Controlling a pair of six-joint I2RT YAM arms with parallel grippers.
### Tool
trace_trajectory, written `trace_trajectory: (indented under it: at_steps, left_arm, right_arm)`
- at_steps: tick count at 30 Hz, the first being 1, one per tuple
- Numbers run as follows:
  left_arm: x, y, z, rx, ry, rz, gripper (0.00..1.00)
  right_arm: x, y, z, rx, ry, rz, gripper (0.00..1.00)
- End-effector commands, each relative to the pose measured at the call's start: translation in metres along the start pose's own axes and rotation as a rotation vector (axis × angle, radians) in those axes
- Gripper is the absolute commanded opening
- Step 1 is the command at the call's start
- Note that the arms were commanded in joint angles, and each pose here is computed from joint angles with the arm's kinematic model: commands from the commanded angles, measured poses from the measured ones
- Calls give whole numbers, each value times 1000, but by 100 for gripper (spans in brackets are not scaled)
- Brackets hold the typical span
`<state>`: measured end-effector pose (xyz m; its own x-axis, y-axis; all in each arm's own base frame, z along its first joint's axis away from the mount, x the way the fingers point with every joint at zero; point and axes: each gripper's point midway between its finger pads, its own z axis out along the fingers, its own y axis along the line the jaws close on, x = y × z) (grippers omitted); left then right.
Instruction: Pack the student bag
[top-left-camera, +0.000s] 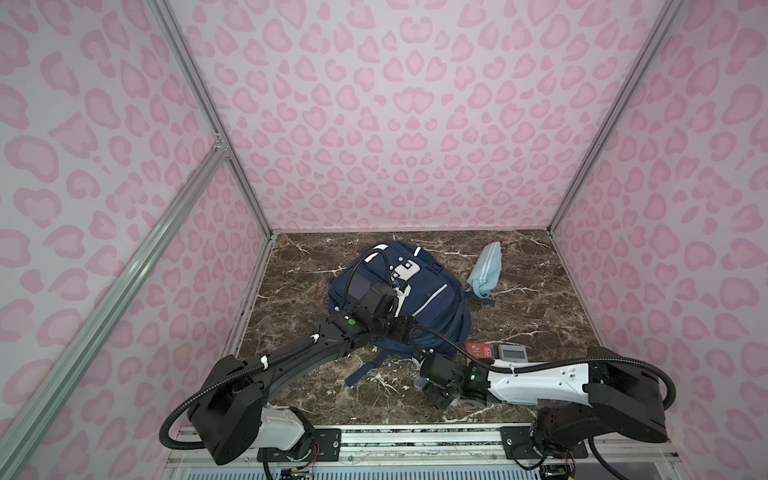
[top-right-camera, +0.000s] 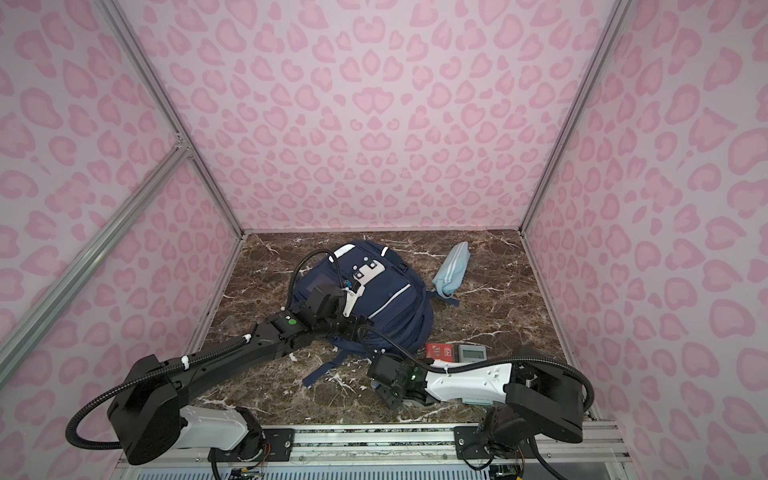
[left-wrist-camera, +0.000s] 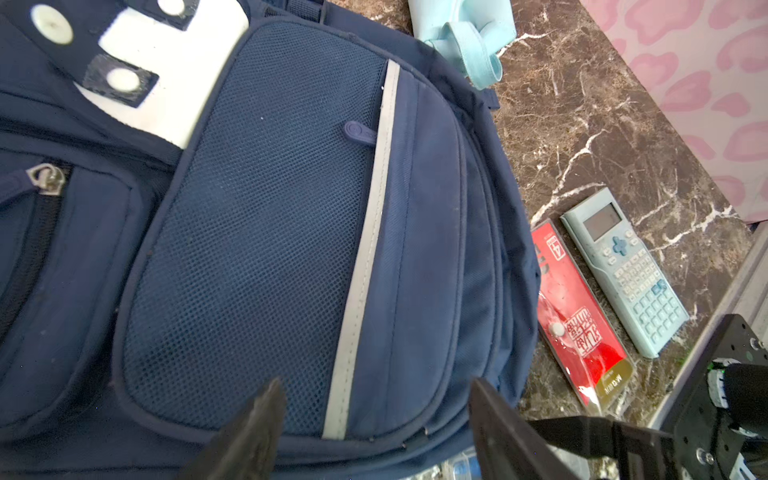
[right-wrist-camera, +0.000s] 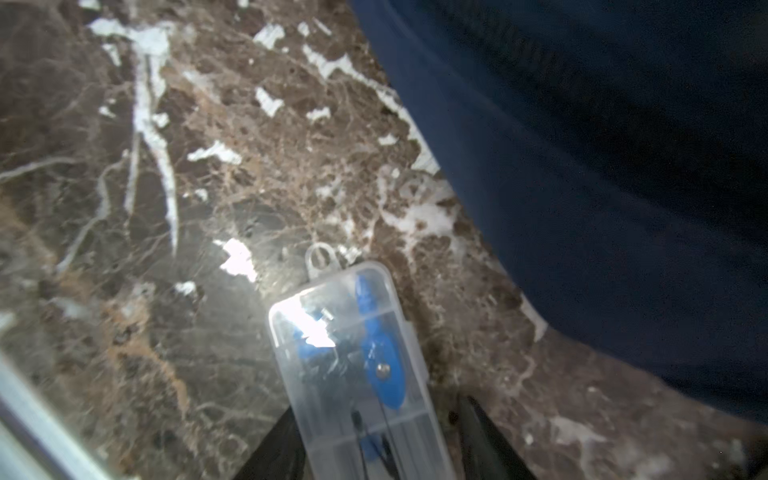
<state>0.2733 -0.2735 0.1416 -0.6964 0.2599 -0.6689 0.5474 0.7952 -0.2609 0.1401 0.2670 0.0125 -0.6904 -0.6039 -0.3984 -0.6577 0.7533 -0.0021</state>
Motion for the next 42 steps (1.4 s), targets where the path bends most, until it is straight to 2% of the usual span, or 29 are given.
trace_trajectory:
  at_steps: [1, 5, 8, 10, 13, 17, 18, 22, 26, 28, 30, 31, 33, 36, 38, 42]
  left_arm:
    - [-4, 5, -4, -16, -29, -13, 73]
    - [-1, 5, -2, -16, -14, 13, 74]
    - [-8, -8, -1, -40, -11, 127, 75]
    - [-12, -18, 4, -44, 3, 190, 76]
    - [-20, -23, 15, -53, 9, 226, 76]
    - [-28, -14, 33, -172, 47, 287, 76]
    - [-30, -14, 37, -197, 55, 297, 76]
    - [-26, -42, 53, -150, 78, 380, 77]
    - [-22, -33, 73, -267, 113, 429, 78]
    - [-20, -18, 85, -365, 145, 440, 71]
    - [-20, -17, 95, -372, 163, 454, 57]
    - [-22, -19, 100, -364, 166, 455, 45]
    - [-23, -18, 103, -358, 181, 431, 5]
    - [-39, -18, 86, -313, 138, 336, 4]
    - [-61, -17, 59, -264, 62, 243, 4]
    - [-91, -22, 7, -12, -80, 57, 4]
  right_arm:
    - [19, -34, 1, 199, 58, -3, 37]
    - [5, -21, -10, 115, -23, 19, 31]
    - [-15, -11, -37, 16, -135, 66, 30]
    - [-28, -19, -63, 11, -214, 116, 30]
    - [-36, -41, -91, -15, -293, 199, 30]
    - [-45, -88, -121, 36, -418, 326, 29]
    - [-45, -104, -128, 53, -433, 375, 29]
    - [-37, -149, -140, 94, -452, 524, 29]
    - [-32, -166, -136, 100, -457, 580, 29]
    - [-35, -165, -134, 74, -468, 590, 29]
    - [-38, -162, -129, 49, -471, 591, 29]
    - [-40, -160, -127, 36, -473, 593, 29]
    - [-46, -156, -122, 3, -478, 597, 29]
    - [-59, -151, -115, -52, -490, 607, 29]
    - [-72, -144, -110, -107, -499, 610, 29]
    - [-103, -137, -105, -189, -522, 614, 29]
